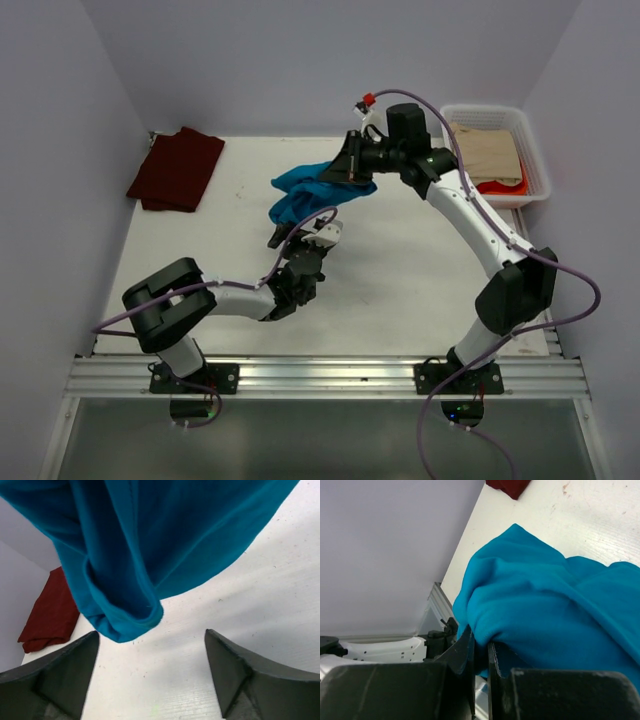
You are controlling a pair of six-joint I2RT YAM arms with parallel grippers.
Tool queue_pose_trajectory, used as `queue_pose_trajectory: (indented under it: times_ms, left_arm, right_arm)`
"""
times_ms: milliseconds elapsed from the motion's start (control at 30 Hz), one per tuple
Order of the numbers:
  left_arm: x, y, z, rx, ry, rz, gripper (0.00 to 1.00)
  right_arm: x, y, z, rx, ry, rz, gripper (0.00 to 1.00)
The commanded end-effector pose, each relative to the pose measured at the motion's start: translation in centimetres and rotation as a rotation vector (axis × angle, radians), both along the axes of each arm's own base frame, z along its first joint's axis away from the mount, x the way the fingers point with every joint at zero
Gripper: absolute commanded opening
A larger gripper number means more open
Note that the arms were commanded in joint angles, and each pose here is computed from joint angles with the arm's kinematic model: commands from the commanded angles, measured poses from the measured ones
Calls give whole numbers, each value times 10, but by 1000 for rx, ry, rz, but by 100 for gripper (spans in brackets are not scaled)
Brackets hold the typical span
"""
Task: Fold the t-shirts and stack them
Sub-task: Flatten the tshirt out
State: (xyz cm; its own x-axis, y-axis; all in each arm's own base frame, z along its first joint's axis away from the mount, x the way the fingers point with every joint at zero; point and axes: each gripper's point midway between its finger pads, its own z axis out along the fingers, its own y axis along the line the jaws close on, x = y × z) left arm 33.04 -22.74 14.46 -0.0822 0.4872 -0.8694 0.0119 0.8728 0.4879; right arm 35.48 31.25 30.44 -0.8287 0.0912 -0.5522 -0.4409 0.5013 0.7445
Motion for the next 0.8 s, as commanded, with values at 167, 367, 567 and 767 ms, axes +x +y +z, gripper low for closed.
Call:
queue_pose_trajectory:
  times_ms: [167,367,567,767]
  left_arm:
    - [8,-11,27,-105,-68,-25,56]
    - [7,-6,38,-113,-81,-6,5]
    - [-11,3,73,-166,-120,18,0]
    - [-31,9,94,-229,-125,-6,0]
  right_arm:
    - [-29,1,37,65,-91,66,0]
    - [-33,-1,30,59,-83,59,0]
    - [-26,-5,12,-5,-64,23,0]
    - [-8,-3,-5,-26,-25,-24,0]
